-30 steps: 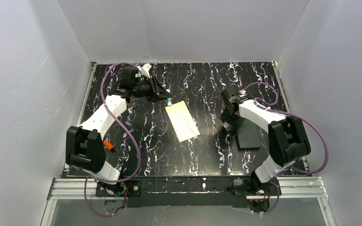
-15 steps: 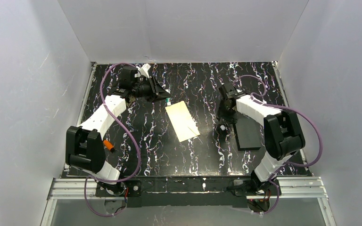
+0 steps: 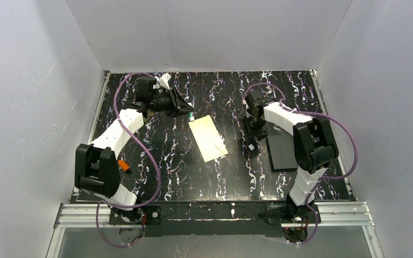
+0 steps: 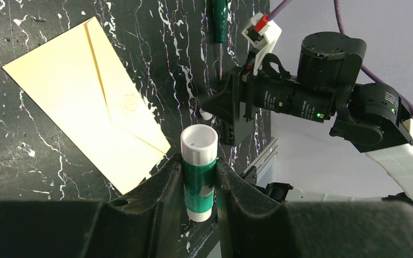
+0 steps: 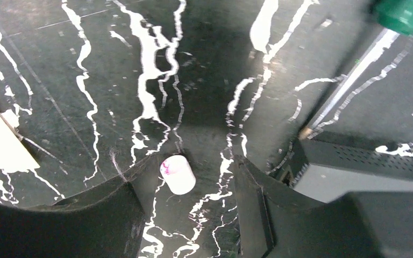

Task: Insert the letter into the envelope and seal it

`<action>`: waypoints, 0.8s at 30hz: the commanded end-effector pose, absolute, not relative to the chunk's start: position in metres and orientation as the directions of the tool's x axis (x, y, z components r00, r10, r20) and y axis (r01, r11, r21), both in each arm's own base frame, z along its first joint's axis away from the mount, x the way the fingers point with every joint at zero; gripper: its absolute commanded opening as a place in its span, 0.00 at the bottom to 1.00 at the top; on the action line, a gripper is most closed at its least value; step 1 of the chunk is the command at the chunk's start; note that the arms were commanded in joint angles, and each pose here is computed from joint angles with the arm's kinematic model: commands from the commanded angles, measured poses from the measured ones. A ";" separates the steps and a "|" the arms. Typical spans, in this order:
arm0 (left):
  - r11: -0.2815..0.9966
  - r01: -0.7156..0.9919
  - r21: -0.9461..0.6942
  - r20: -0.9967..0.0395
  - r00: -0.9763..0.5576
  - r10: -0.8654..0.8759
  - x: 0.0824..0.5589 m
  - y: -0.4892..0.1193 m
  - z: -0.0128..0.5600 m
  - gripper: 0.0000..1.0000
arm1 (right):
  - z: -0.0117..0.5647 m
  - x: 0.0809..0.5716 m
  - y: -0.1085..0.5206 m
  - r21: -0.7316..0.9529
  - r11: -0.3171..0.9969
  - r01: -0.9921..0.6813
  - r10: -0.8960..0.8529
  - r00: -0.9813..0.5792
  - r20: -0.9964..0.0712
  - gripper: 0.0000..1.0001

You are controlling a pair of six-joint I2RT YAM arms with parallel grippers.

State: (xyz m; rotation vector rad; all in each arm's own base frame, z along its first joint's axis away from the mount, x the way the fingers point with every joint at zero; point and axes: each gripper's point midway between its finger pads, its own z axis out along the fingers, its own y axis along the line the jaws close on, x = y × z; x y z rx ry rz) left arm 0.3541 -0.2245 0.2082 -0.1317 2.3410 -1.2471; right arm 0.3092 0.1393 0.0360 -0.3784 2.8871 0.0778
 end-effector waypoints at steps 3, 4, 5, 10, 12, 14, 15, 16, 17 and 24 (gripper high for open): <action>0.563 0.172 -0.808 -0.393 -0.870 -0.298 0.346 -0.221 0.223 0.00 | 0.039 0.297 0.167 0.115 0.896 -0.429 -0.403 -0.894 -0.198 0.61; 0.563 0.171 -0.809 -0.392 -0.870 -0.299 0.346 -0.221 0.222 0.00 | 0.037 0.294 0.169 0.112 0.892 -0.439 -0.414 -0.890 -0.189 0.61; 0.562 0.170 -0.809 -0.391 -0.870 -0.299 0.346 -0.221 0.222 0.00 | 0.035 0.292 0.169 0.102 0.890 -0.445 -0.423 -0.887 -0.182 0.61; 0.563 0.163 -0.810 -0.386 -0.872 -0.303 0.345 -0.220 0.220 0.00 | 0.029 0.290 0.164 0.036 0.891 -0.452 -0.441 -0.883 -0.161 0.46; 0.562 0.162 -0.811 -0.384 -0.873 -0.302 0.344 -0.220 0.219 0.00 | 0.030 0.295 0.159 -0.009 0.895 -0.445 -0.440 -0.882 -0.168 0.42; 0.560 0.163 -0.813 -0.384 -0.872 -0.304 0.344 -0.220 0.220 0.00 | 0.028 0.298 0.156 -0.036 0.897 -0.440 -0.439 -0.882 -0.170 0.35; 0.559 0.162 -0.813 -0.384 -0.872 -0.304 0.344 -0.220 0.220 0.00 | 0.028 0.298 0.156 -0.043 0.898 -0.437 -0.438 -0.883 -0.169 0.32; 0.558 0.163 -0.814 -0.384 -0.872 -0.304 0.345 -0.220 0.221 0.00 | 0.027 0.297 0.156 -0.041 0.899 -0.436 -0.437 -0.885 -0.162 0.28; 0.557 0.163 -0.814 -0.383 -0.872 -0.305 0.345 -0.220 0.221 0.00 | 0.026 0.296 0.156 -0.041 0.901 -0.432 -0.433 -0.888 -0.156 0.27; 0.550 0.171 -0.817 -0.391 -0.866 -0.312 0.346 -0.220 0.228 0.00 | 0.025 0.283 0.159 0.004 0.913 -0.408 -0.403 -0.904 -0.143 0.38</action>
